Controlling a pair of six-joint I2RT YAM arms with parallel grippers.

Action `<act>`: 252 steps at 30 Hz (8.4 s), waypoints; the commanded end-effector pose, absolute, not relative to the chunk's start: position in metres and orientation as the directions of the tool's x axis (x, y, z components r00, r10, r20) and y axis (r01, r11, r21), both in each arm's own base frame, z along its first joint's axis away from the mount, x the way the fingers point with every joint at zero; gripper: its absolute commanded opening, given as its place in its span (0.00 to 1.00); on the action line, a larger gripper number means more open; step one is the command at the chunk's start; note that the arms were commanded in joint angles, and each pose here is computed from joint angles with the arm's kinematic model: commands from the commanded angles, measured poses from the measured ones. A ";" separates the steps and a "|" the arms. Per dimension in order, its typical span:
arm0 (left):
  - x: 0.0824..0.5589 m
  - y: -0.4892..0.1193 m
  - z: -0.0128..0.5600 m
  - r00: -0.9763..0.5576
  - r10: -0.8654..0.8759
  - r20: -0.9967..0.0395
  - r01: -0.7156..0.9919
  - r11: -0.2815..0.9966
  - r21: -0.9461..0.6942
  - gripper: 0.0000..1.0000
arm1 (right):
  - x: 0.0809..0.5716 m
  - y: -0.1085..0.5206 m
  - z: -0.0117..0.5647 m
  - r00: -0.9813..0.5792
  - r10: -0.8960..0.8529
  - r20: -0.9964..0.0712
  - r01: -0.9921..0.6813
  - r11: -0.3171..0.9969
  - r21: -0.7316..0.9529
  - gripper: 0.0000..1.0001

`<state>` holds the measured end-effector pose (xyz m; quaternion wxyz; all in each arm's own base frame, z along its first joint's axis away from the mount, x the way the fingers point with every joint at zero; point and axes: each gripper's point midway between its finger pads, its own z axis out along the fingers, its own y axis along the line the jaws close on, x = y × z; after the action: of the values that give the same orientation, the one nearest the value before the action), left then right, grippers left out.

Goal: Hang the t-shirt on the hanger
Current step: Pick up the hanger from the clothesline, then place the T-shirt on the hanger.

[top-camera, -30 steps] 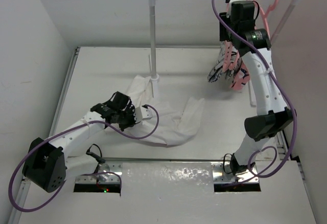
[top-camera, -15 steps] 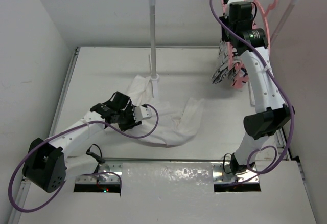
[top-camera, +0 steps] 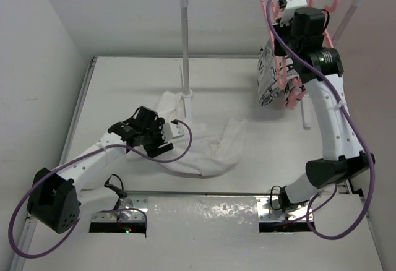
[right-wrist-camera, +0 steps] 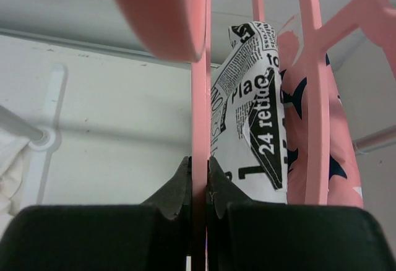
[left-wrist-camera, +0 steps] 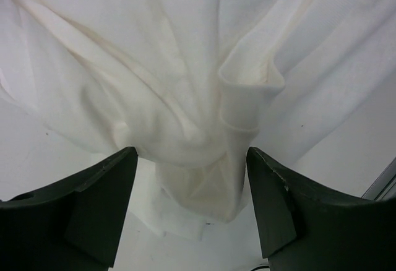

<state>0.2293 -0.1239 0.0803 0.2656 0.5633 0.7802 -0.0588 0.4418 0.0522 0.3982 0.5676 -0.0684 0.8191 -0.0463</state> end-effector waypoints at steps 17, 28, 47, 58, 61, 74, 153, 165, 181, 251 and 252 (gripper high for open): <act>0.215 -0.184 0.155 -0.165 0.691 -0.704 0.970 0.243 0.011 0.65 | 0.354 0.124 0.333 -0.368 -0.165 -0.915 -0.460 0.887 0.025 0.00; 0.260 -0.186 0.114 -0.350 0.760 -0.547 0.908 0.420 0.002 0.36 | 0.298 0.144 0.275 -0.436 -0.207 -0.876 -0.585 0.805 0.101 0.00; 0.170 -0.141 0.064 -0.094 0.927 -0.362 0.995 0.097 -0.010 0.30 | 0.240 0.146 0.209 -0.566 -0.196 -0.801 -0.593 0.772 0.230 0.00; 0.172 -0.149 0.050 -0.178 0.929 -0.324 0.983 0.151 -0.106 0.32 | 0.224 0.145 0.200 -0.589 -0.220 -0.778 -0.599 0.766 0.236 0.00; 0.156 -0.147 0.054 -0.151 0.935 -0.320 0.980 0.099 -0.171 0.31 | 0.223 0.143 0.198 -0.596 -0.235 -0.768 -0.597 0.769 0.229 0.00; 0.227 -0.175 0.106 -0.300 0.837 -0.458 0.944 0.329 -0.018 0.00 | 0.214 0.147 0.199 -0.600 -0.284 -0.748 -0.643 0.727 0.240 0.00; 0.197 -0.193 0.118 -0.188 0.873 -0.450 0.980 0.137 -0.143 0.33 | 0.155 0.147 0.175 -0.640 -0.399 -0.657 -0.691 0.672 0.265 0.00; 0.189 -0.180 0.069 -0.239 0.926 -0.294 0.953 0.165 -0.255 0.40 | 0.154 0.143 0.171 -0.641 -0.406 -0.652 -0.688 0.680 0.253 0.00; 0.210 -0.162 0.061 -0.251 0.939 -0.236 0.964 0.219 -0.153 0.33 | 0.151 0.145 0.173 -0.638 -0.414 -0.649 -0.698 0.667 0.261 0.00; 0.212 -0.260 0.213 -0.101 0.656 -0.748 0.978 -0.072 -0.195 0.00 | 0.204 0.231 0.179 0.048 -0.639 -0.768 -0.907 0.294 -0.301 0.00; 0.213 -0.265 0.217 -0.097 0.647 -0.756 0.979 -0.075 -0.190 0.00 | 0.205 0.234 0.176 0.057 -0.630 -0.774 -0.908 0.290 -0.303 0.00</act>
<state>0.2172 -0.2461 0.1852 0.1836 0.6302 0.6754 -0.3361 0.1779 0.2109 0.1543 0.3568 -0.5762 0.7175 0.1609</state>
